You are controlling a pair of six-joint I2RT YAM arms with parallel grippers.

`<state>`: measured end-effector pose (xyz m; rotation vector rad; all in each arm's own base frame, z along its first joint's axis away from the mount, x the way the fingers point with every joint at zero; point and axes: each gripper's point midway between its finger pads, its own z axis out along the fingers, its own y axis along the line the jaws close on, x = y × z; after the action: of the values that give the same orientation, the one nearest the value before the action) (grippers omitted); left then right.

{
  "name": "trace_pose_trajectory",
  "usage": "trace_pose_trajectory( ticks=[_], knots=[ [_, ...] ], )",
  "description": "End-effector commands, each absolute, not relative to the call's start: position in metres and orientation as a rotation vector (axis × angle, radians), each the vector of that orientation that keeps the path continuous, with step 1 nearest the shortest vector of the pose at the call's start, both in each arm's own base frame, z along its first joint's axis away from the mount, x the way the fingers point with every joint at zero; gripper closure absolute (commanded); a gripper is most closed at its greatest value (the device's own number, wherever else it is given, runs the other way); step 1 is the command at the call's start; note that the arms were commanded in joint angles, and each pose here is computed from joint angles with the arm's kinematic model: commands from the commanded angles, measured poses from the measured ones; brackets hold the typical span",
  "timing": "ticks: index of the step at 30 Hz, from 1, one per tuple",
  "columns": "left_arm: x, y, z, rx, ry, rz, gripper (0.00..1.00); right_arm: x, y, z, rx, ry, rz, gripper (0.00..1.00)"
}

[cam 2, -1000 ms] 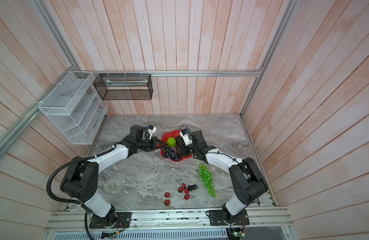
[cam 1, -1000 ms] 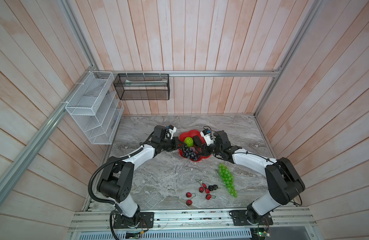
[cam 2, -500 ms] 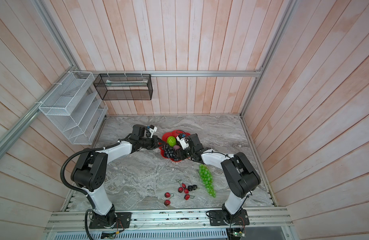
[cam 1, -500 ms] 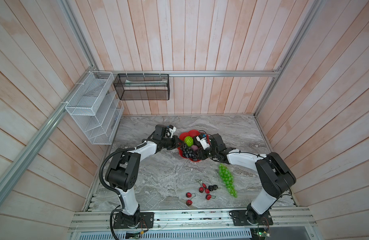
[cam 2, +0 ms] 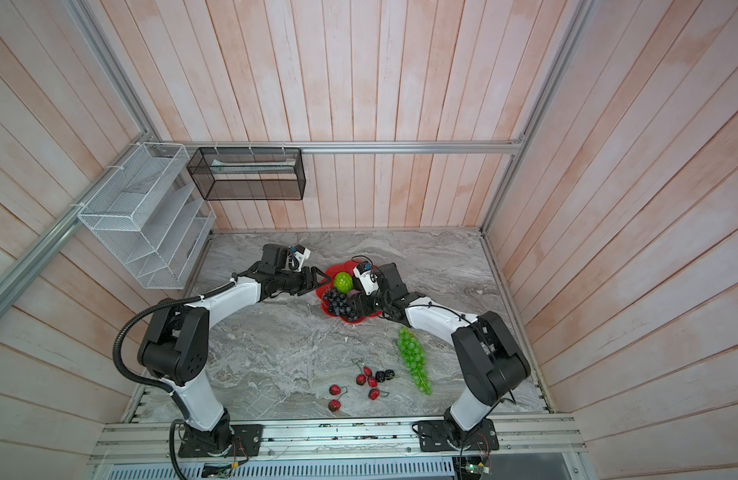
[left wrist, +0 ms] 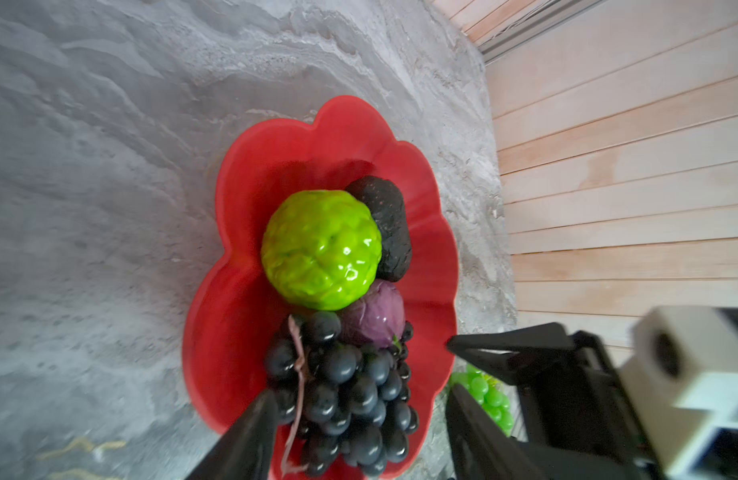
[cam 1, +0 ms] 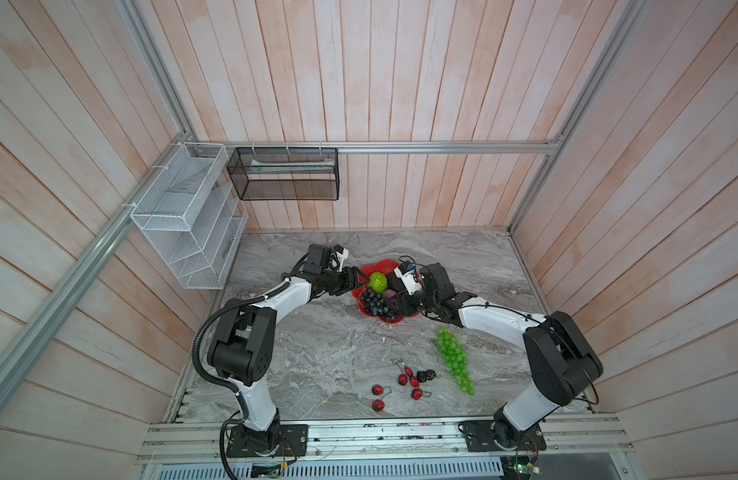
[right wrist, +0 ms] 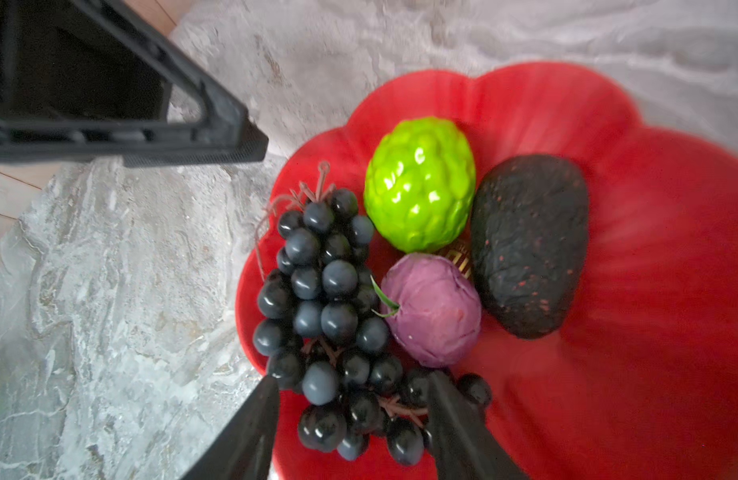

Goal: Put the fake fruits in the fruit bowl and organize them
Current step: 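Lower the black grapes into the bowl beside the purple fruit and open the left gripper, then withdraw the left gripper while the right gripper reaches down to the green grapes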

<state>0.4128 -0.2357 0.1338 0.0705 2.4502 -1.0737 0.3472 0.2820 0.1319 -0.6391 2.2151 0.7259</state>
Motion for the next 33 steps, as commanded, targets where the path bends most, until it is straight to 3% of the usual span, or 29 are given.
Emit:
trace_pose_trajectory(
  ticks=[1, 8, 14, 25, 31, 33],
  knots=[
    [0.408, -0.207, 0.15, 0.065, 2.459, -0.845, 0.29, 0.347, 0.274, 0.173, -0.582, 2.156, 0.696, 0.41],
    [0.367, -0.188, 0.165, 0.041, 2.426, -0.727, 0.29, 0.317, 0.238, 0.199, -0.396, 2.168, 0.712, 0.37],
    [0.337, -0.202, 0.172, 0.09, 2.393, -0.718, 0.33, 0.291, 0.193, 0.191, -0.159, 2.233, 0.736, 0.31],
    [0.333, -0.209, 0.185, 0.108, 2.326, -0.741, 0.33, 0.264, 0.09, 0.145, 0.345, 2.317, 0.676, 0.18],
    [0.339, -0.216, 0.177, 0.142, 2.346, -0.747, 0.32, 0.26, 0.082, 0.117, 0.414, 2.353, 0.689, 0.17],
    [0.341, -0.22, 0.173, 0.151, 2.353, -0.768, 0.33, 0.26, 0.088, 0.108, 0.404, 2.374, 0.721, 0.21]
  ],
)
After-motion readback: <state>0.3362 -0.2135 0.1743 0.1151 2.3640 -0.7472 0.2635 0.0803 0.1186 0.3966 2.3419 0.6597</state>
